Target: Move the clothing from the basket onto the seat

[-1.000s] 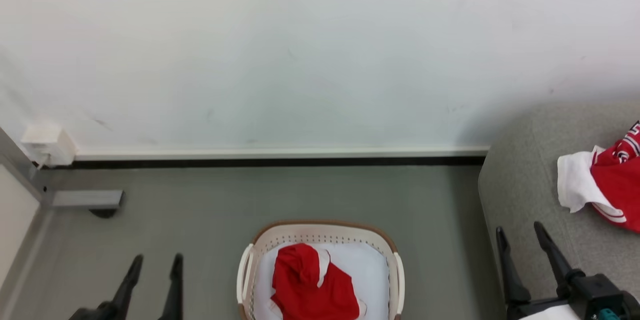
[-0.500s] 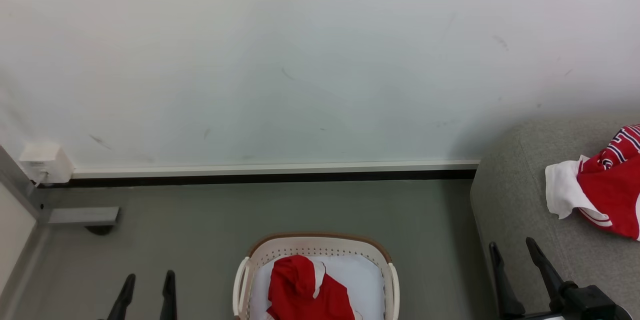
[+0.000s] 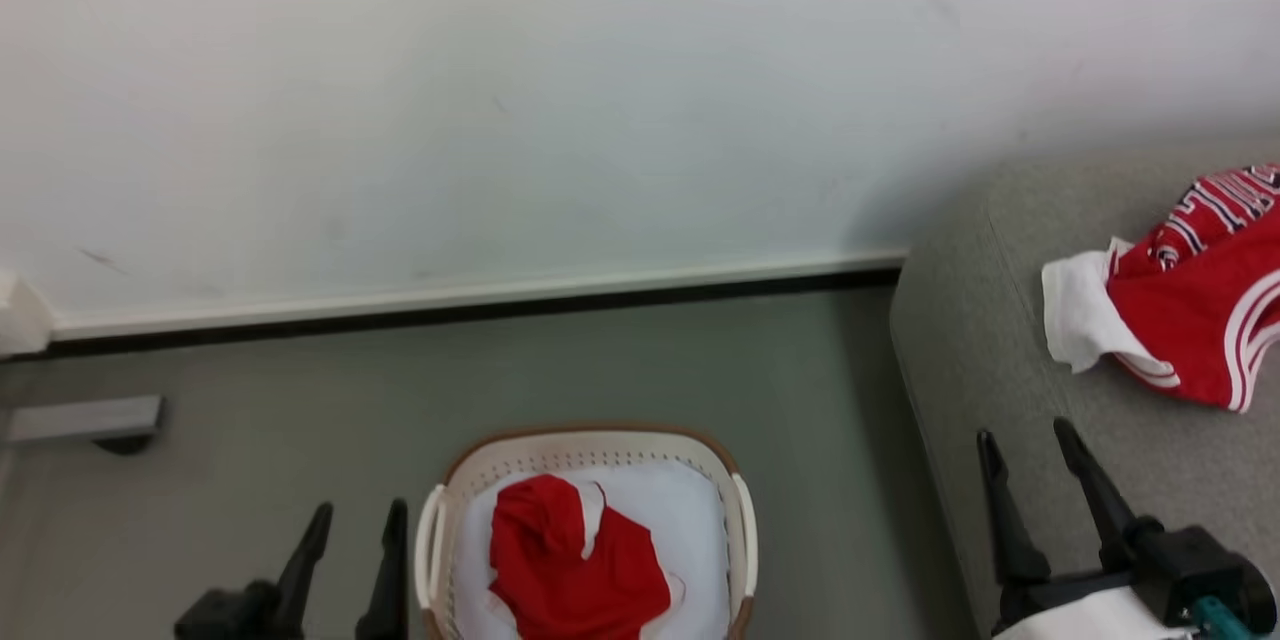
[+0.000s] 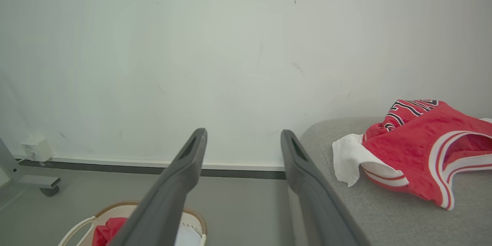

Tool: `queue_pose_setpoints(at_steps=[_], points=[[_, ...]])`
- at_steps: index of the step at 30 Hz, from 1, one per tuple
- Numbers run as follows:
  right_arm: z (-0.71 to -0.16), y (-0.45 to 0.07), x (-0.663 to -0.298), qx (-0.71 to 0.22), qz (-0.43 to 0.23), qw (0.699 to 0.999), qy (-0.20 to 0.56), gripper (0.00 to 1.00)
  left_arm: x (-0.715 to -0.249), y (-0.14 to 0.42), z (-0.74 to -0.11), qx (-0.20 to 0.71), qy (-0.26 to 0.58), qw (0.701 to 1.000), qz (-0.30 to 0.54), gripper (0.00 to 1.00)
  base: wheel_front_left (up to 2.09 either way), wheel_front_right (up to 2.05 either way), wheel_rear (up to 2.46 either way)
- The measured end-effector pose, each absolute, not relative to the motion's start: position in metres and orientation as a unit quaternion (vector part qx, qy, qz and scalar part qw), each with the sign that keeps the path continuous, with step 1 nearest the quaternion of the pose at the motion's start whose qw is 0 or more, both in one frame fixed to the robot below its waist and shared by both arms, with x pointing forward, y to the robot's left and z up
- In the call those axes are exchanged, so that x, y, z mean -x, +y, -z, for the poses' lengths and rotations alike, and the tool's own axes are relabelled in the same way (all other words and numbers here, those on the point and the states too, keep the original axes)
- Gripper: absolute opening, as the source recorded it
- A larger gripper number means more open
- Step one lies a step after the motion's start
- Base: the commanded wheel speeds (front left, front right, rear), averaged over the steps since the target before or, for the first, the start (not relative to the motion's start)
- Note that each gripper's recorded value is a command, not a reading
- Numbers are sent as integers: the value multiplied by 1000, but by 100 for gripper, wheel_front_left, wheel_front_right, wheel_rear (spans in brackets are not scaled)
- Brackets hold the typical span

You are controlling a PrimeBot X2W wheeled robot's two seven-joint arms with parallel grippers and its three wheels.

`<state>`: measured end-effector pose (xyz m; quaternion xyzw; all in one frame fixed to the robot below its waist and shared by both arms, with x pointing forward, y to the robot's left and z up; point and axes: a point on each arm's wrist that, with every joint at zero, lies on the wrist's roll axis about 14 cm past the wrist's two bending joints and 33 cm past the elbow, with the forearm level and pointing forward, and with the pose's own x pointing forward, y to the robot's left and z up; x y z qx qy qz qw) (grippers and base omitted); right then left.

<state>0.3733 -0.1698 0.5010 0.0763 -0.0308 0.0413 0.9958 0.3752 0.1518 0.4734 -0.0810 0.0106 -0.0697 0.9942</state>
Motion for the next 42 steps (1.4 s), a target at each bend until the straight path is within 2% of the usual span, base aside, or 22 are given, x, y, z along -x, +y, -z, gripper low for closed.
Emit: queue_pose_setpoints(at_steps=[8,15,20,30,42], points=[[-493,-189,-401,-74,-15,997,-24,100,-449,110,-431,92,93,983,126,100,0,0,0],[-466,-208,-417,-83,15,996,7,100,-485,86,-349,65,224,960,158,100,0,0,0],[-442,-223,-418,-76,38,996,37,100,-496,70,-298,57,290,939,174,100,0,0,0],[-411,-233,-427,-64,51,994,74,100,-501,51,-231,41,363,911,190,100,0,0,0],[-397,-233,-429,-62,52,993,90,100,-503,73,-203,10,382,908,170,100,0,0,0]])
